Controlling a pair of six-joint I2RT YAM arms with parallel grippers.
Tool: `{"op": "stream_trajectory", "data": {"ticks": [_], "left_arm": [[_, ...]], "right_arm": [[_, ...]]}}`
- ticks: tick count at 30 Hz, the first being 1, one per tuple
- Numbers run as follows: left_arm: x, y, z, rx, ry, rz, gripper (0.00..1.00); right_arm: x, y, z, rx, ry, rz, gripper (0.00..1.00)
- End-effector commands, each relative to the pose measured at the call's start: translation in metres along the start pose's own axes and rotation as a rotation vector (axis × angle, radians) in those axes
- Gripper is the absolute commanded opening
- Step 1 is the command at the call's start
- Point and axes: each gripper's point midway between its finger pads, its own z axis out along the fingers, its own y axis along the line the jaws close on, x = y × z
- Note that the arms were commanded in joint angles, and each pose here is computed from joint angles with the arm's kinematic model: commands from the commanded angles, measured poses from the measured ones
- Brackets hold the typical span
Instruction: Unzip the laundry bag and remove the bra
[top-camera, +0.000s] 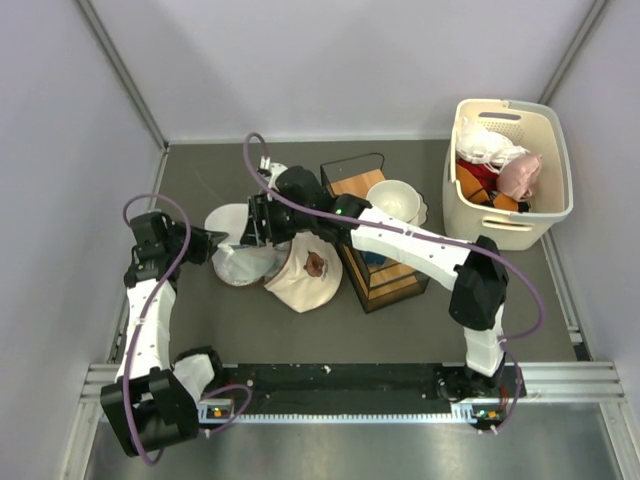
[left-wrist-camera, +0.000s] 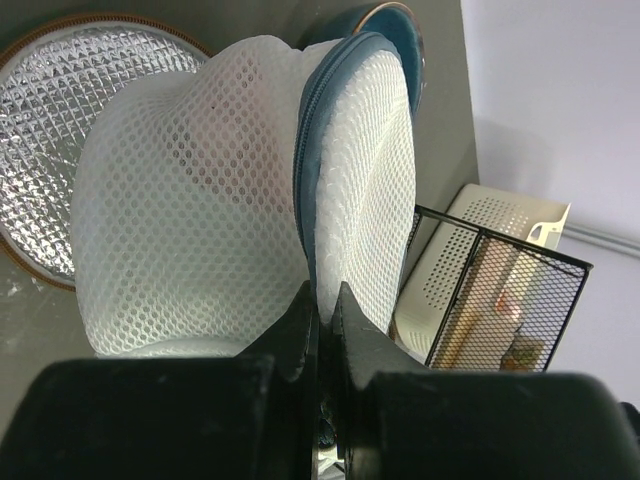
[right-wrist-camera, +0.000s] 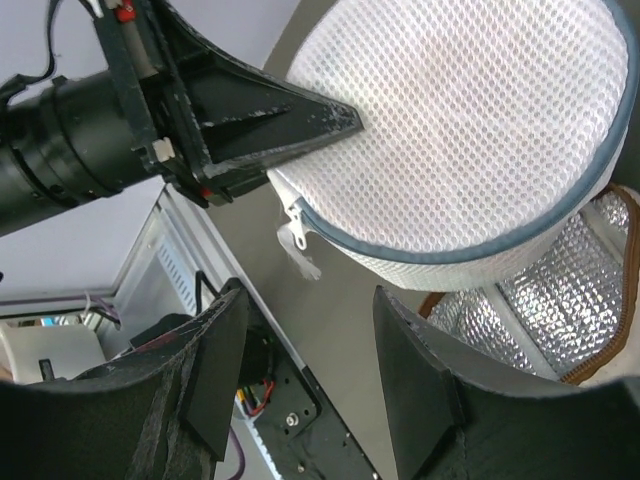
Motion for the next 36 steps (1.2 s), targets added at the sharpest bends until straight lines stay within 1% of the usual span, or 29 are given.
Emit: {"op": "stream_trajectory", "data": {"ticks": [1,3,6,9,11,13,15,18,20,25,28,29,31,32,34,36], "left_arm": [[-0.010,-0.032,-0.011,0.111,-0.047,0.140,0.00],[-0.008,-0.034,-0.012,0.122,-0.037,0.175,0.00],[-0.007,-0.032,-0.010,0.123,-0.025,0.185,0.00],[-0.006,-0.037,-0.008,0.149,-0.018,0.205,0.00],[-0.005,-0.043,-0.008,0.172,-0.014,0.223,0.00],[-0.004,-0.045,-0.008,0.182,-0.018,0.227,0.00],[-0.004,-0.053,-0.009,0.210,-0.028,0.224,0.00],[-0.007,-0.060,-0.012,0.213,-0.042,0.220,0.00],[-0.007,-0.068,-0.015,0.233,-0.041,0.225,0.00],[-0.016,-0.085,-0.024,0.250,-0.081,0.240,0.00],[-0.011,-0.096,-0.035,0.250,-0.036,0.270,0.00],[-0.007,-0.096,-0.034,0.240,0.005,0.290,0.00],[-0.001,-0.100,-0.039,0.231,0.056,0.298,0.00],[0.005,-0.098,-0.038,0.233,0.102,0.288,0.00],[0.009,-0.095,-0.036,0.231,0.124,0.278,0.00],[0.010,-0.088,-0.033,0.214,0.121,0.277,0.00]], "right_arm": [[-0.002,0.013,0.003,-0.042,-0.035,0.043,0.54],[-0.003,0.018,0.001,-0.071,-0.039,0.055,0.56],[-0.002,0.027,0.002,-0.116,-0.024,0.080,0.56],[0.005,0.041,0.001,-0.188,0.018,0.130,0.56],[0.013,0.045,0.002,-0.219,0.052,0.167,0.56],[0.014,0.050,0.002,-0.251,0.056,0.199,0.56],[0.023,0.047,0.004,-0.257,0.081,0.220,0.57],[0.022,0.040,0.003,-0.228,0.044,0.220,0.58],[0.019,0.040,-0.001,-0.229,0.025,0.191,0.60],[0.017,0.034,-0.005,-0.217,-0.016,0.138,0.62],[0.016,0.030,-0.008,-0.200,-0.034,0.112,0.63],[0.014,0.033,-0.012,-0.204,-0.040,0.108,0.63],[0.012,0.035,-0.015,-0.212,-0.045,0.103,0.63],[0.012,0.038,-0.017,-0.222,-0.045,0.101,0.63],[0.009,0.044,-0.021,-0.253,-0.049,0.104,0.63],[0.004,0.053,-0.027,-0.288,-0.065,0.100,0.63]]}}
